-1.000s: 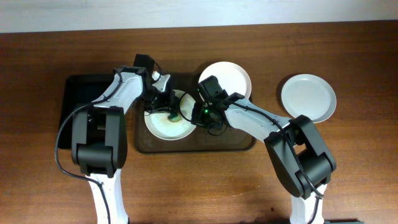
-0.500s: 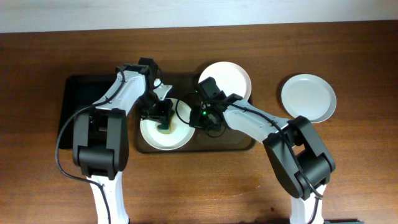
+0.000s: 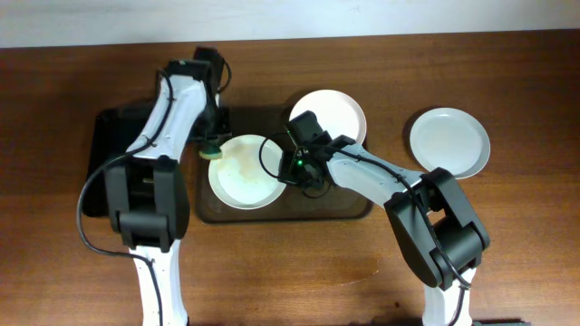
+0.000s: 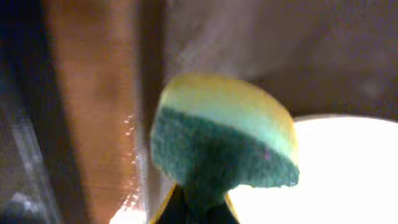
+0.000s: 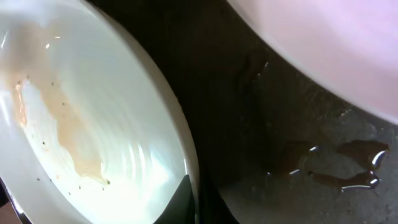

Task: Clean dirty plates on tray and stack at the side
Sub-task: 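Scrub the held plate with the sponge in the left gripper, then carry the plate with the right gripper and stack it on the side plate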

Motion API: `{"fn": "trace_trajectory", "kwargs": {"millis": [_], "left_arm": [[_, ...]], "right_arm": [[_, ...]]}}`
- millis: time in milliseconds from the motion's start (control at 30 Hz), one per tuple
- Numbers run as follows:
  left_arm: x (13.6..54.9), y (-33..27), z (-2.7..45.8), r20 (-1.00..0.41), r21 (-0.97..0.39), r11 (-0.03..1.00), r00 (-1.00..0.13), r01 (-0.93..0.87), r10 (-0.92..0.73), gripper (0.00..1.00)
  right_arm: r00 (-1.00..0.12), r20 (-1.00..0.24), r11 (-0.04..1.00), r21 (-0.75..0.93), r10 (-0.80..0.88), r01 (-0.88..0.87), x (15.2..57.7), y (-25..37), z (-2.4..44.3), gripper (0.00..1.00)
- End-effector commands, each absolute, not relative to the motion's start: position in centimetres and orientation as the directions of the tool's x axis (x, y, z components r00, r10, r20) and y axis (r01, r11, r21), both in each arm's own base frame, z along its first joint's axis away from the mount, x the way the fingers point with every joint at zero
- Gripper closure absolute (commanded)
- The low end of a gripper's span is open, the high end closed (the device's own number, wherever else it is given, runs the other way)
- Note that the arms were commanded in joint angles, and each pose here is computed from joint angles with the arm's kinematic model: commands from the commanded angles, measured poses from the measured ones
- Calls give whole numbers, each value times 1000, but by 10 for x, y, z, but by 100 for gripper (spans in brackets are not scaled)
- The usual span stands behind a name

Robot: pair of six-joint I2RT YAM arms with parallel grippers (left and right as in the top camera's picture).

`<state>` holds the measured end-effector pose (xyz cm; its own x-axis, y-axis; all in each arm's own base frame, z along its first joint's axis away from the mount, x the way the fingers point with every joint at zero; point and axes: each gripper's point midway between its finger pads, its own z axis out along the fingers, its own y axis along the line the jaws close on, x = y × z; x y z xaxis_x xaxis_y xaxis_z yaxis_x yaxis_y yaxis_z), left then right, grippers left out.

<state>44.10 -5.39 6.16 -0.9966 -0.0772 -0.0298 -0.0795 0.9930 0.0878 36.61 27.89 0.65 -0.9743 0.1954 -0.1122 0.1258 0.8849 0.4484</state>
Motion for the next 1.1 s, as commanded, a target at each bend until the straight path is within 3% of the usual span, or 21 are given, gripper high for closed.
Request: {"fn": "trace_trajectory", "kwargs": {"millis": [0, 33, 133, 200, 300, 333, 367, 500, 600, 833, 1000, 1067], "left_arm": [[451, -58, 109, -76, 49, 999, -997, -15, -11, 100], [451, -61, 118, -81, 30, 1000, -997, 3, 6, 99], [451, -61, 117, -80, 29, 1000, -997, 8, 10, 99], [453, -62, 117, -85, 29, 1000, -996, 8, 10, 99], [453, -62, 117, -87, 28, 1000, -996, 8, 10, 99], [455, -62, 117, -94, 28, 1000, -996, 7, 10, 99], [458, -62, 118, -104, 26, 1000, -994, 7, 10, 99], [461, -63, 118, -120, 24, 1000, -993, 6, 9, 99], [463, -63, 118, -126, 23, 1000, -992, 6, 9, 98], [464, -63, 118, -130, 23, 1000, -991, 6, 9, 98], [464, -63, 118, -130, 23, 1000, -992, 5, 8, 99], [464, -63, 118, -130, 23, 1000, -992, 6, 9, 98]], "right_arm": [[-979, -94, 898, 422, 182, 126, 360, 275, -5, 96], [-979, -94, 898, 422, 182, 126, 360, 275, -5, 95], [-979, -95, 898, 421, 182, 126, 361, 275, -5, 75], [-978, -102, 899, 419, 184, 126, 362, 275, -5, 75], [-978, -101, 899, 419, 185, 127, 362, 275, -8, 79], [-979, -89, 902, 411, 184, 132, 360, 274, -13, 91], [-981, -75, 900, 415, 180, 134, 358, 276, -16, 96], [-983, -97, 895, 434, 158, 101, 360, 275, 15, 96], [-949, -273, 964, 251, 160, 90, 367, 229, 87, 96], [-888, -446, 981, -87, 116, 172, 369, 159, 151, 96], [-755, -638, 899, -407, -154, 161, 358, 170, 201, 96], [-646, -711, 839, -507, -278, 197, 352, 181, 229, 96]]}}
